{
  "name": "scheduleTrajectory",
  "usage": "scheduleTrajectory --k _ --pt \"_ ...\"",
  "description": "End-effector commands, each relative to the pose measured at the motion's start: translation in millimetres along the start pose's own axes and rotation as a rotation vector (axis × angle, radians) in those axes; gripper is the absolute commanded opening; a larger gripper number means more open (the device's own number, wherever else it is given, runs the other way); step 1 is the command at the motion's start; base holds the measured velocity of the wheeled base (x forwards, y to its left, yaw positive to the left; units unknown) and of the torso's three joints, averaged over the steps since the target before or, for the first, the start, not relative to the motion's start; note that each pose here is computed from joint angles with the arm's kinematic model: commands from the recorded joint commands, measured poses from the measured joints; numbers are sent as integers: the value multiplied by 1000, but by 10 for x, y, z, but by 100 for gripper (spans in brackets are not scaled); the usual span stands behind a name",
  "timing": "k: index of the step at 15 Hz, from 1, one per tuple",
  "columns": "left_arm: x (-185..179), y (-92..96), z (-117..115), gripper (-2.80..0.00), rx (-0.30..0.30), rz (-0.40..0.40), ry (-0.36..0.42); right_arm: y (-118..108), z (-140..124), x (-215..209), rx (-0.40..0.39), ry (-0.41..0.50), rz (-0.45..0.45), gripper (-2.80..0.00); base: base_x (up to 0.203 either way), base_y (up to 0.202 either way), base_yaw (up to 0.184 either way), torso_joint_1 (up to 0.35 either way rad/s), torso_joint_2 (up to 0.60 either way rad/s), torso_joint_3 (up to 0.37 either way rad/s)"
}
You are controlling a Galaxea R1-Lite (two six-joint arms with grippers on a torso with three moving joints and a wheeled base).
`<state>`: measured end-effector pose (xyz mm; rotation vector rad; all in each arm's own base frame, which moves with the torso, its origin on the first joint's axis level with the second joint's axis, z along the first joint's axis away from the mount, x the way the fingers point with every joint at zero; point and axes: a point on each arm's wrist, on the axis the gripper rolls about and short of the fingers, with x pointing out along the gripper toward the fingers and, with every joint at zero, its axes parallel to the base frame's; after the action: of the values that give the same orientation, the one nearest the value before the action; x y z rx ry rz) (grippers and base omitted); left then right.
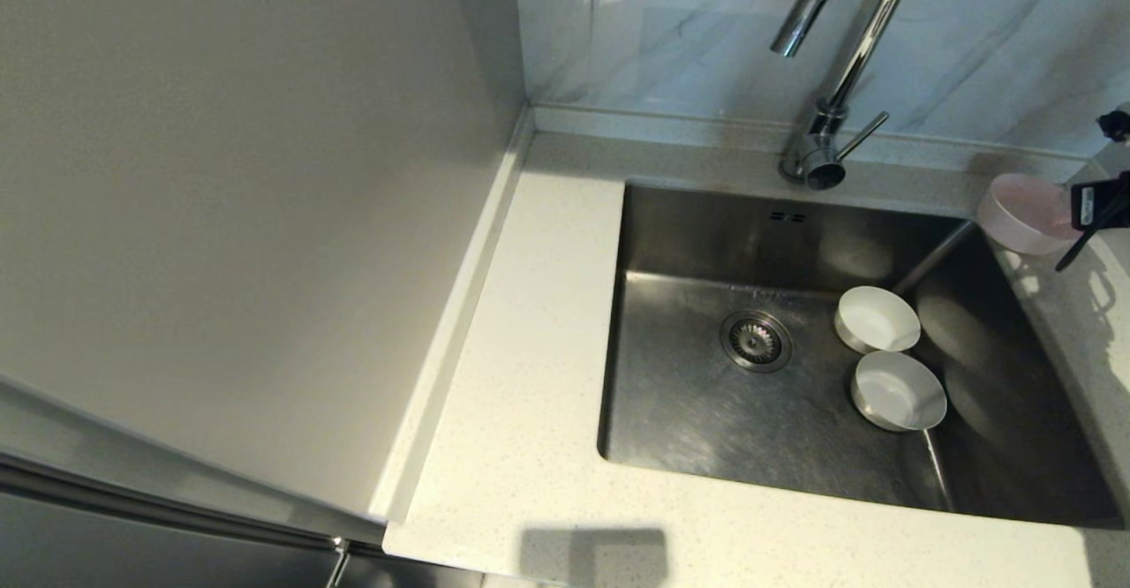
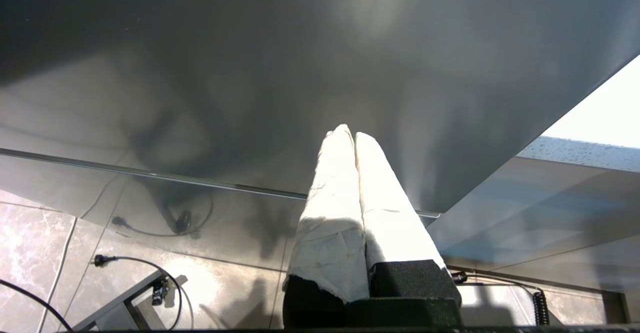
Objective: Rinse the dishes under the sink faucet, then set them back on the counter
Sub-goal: Put a bowl back to the table from the sink
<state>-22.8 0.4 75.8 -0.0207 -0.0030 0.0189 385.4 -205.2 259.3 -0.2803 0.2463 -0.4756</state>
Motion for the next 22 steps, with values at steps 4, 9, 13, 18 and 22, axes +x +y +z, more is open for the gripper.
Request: scheduleTrajectory --k 4,9,13,18,22 --pt "-2 0 0 -280 -1 1 -3 -53 256 -188 5 -71 -3 0 0 0 0 0 0 0" --pt "-2 0 0 -280 -1 1 -3 238 688 -1107 -8 -121 260 0 0 0 0 0 0 0" --pt "-2 0 0 -280 -1 1 -3 817 540 -1811 -62 12 587 0 0 0 0 0 0 0" --pt "-2 0 0 -280 -1 1 -3 1422 -58 -1605 -170 291 662 0 0 0 0 0 0 0" --pt "-2 0 0 -280 -1 1 -3 1821 -434 -1061 -238 335 603 0 0 0 0 0 0 0"
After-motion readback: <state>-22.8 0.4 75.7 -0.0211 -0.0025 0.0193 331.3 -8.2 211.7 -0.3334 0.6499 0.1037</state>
